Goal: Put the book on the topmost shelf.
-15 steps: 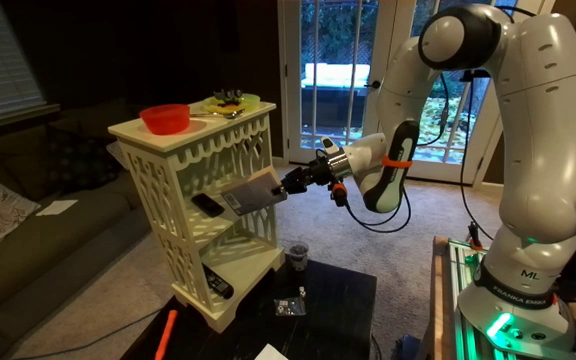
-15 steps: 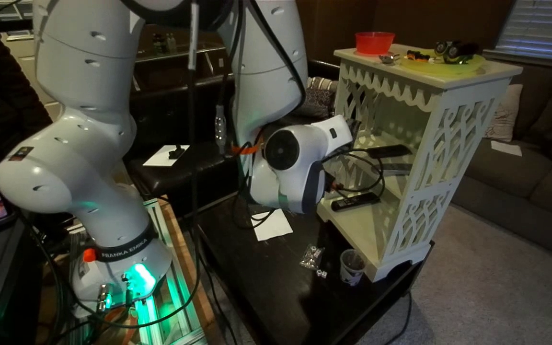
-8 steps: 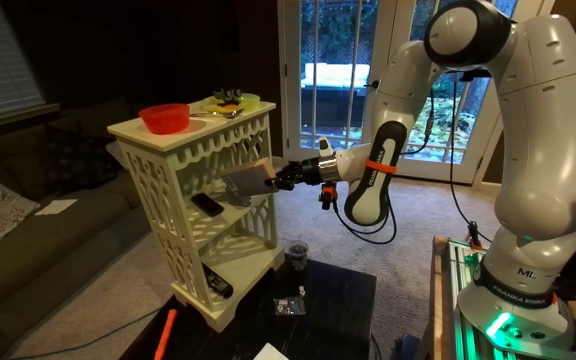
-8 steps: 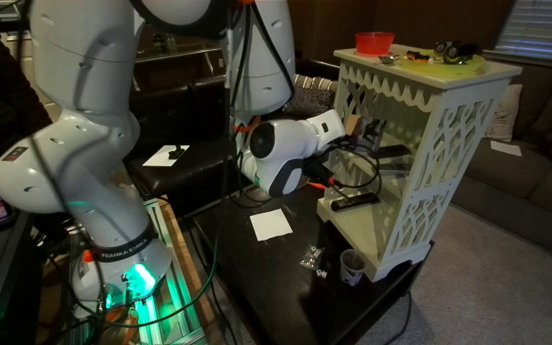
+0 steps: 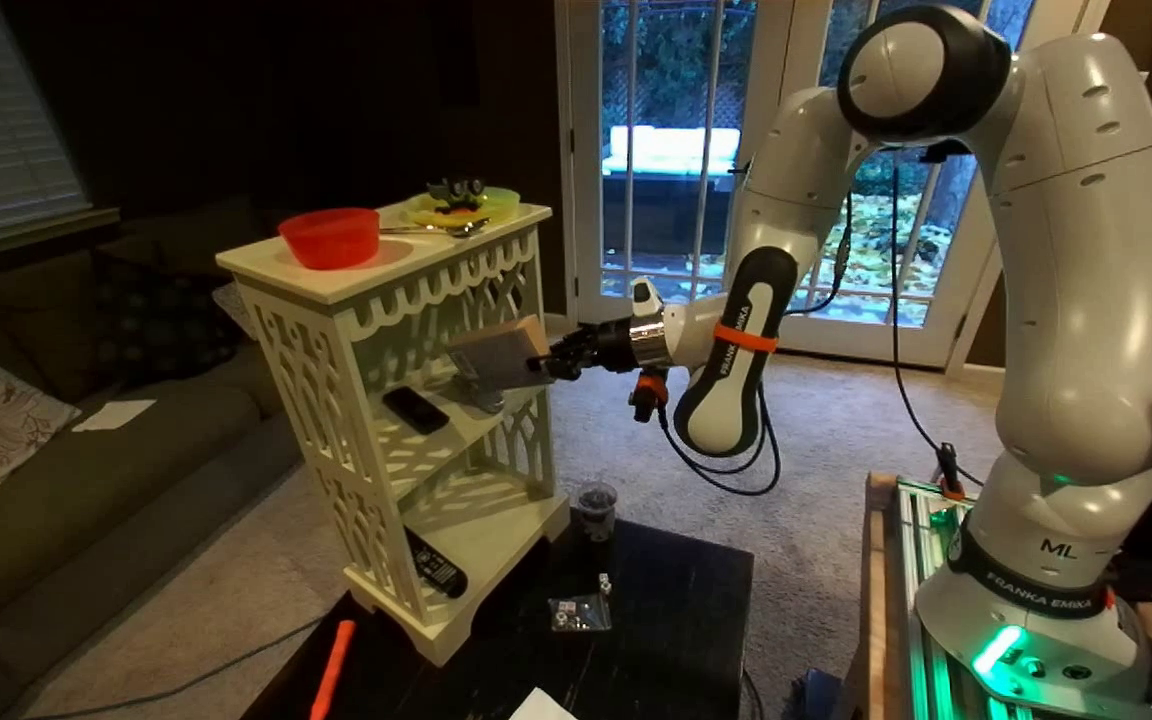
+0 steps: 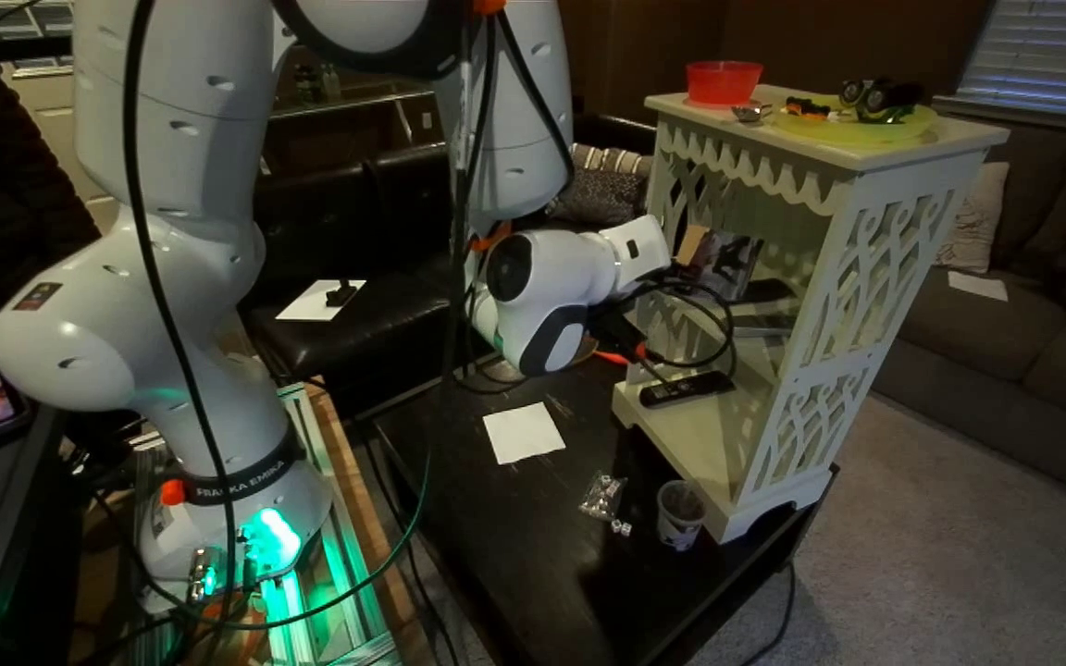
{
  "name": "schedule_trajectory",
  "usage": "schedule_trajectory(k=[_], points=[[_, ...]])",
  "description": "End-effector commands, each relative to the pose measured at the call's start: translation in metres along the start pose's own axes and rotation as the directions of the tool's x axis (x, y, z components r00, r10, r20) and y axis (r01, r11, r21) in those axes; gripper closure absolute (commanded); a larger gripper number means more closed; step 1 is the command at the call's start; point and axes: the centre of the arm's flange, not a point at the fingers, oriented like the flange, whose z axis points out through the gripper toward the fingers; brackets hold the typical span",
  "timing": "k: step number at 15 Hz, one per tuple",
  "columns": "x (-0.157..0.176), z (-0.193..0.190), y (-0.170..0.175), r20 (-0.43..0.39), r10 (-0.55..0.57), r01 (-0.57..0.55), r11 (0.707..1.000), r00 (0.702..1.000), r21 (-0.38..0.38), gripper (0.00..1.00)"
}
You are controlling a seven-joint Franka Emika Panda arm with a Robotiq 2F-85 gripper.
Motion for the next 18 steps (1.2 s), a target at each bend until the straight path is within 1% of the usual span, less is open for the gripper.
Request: schedule_trajectory(k=[1,3,5,6,9,12,14,15,16,17,18], points=[[0.008,0.001,0.009,-0.095,0.048,-0.055,0.996,0.994,-0.069,0.93],[0.014,0.002,0.016,-0.117,0.063,-0.076,0.991,0.991,-0.108,0.93],[0.016,0.005,0.022,-0.120,0.065,-0.082,0.986,0.991,-0.147,0.93],[0.015,0.008,0.024,-0.118,0.059,-0.079,0.982,0.991,-0.171,0.93],[0.009,0.014,0.026,-0.095,0.056,-0.075,0.975,0.994,-0.207,0.93],[-0.003,0.026,0.023,-0.078,0.045,-0.061,0.972,0.996,-0.227,0.93],[-0.007,0.036,0.025,-0.079,0.062,-0.079,0.970,0.995,-0.231,0.93],[-0.008,0.042,0.026,-0.063,0.078,-0.091,0.969,0.995,-0.232,0.93],[0.003,0.028,0.031,-0.033,0.080,-0.085,0.974,0.996,-0.209,0.93],[-0.002,0.031,0.031,-0.024,0.081,-0.085,0.974,0.996,-0.208,0.70],[-0.006,0.031,0.033,-0.015,0.083,-0.084,0.973,0.996,-0.215,0.70]])
